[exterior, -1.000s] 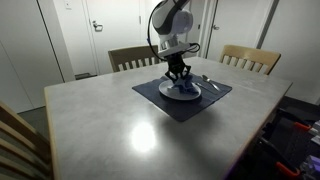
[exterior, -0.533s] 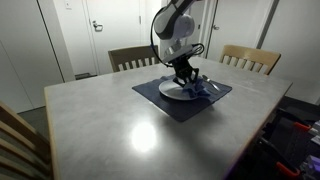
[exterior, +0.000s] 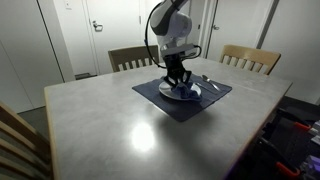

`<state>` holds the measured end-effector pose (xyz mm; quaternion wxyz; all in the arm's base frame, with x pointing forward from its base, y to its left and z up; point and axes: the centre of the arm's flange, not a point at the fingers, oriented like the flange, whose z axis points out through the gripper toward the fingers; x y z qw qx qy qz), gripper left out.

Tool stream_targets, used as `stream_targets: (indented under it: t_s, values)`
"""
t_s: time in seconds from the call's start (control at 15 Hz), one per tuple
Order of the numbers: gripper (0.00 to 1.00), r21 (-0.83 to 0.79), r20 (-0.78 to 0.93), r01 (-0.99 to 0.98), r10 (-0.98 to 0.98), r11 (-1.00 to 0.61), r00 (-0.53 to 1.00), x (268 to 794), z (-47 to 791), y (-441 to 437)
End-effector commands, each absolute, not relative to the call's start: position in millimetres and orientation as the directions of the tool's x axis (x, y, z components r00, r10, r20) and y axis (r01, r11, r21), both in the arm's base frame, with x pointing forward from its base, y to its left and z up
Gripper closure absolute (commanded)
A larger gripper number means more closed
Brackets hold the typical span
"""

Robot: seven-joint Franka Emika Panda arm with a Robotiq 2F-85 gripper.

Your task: Use the blue towel to wipe the white plate

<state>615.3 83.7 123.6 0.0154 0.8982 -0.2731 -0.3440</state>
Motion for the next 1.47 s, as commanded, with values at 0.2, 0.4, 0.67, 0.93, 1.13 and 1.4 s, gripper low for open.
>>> stream_targets:
  t_s: [0.2,0.4,0.67,0.93,1.13,1.4]
  values:
    - [0.97,-0.020,-0.507,-0.411,-0.345,-0.911,0.790,653.9,131.8,110.2]
    - [0.97,-0.038,-0.367,-0.404,-0.363,-0.914,0.857,672.1,140.2,118.7]
    - [0.97,0.020,-0.276,-0.443,-0.431,-0.896,0.859,675.1,144.0,118.1]
    - [0.97,0.106,-0.244,-0.506,-0.516,-0.856,0.821,666.7,145.2,107.5]
    - [0.97,0.159,-0.238,-0.544,-0.567,-0.824,0.788,653.0,138.5,100.8]
    - [0.97,0.224,-0.268,-0.564,-0.606,-0.795,0.749,631.7,129.8,97.1]
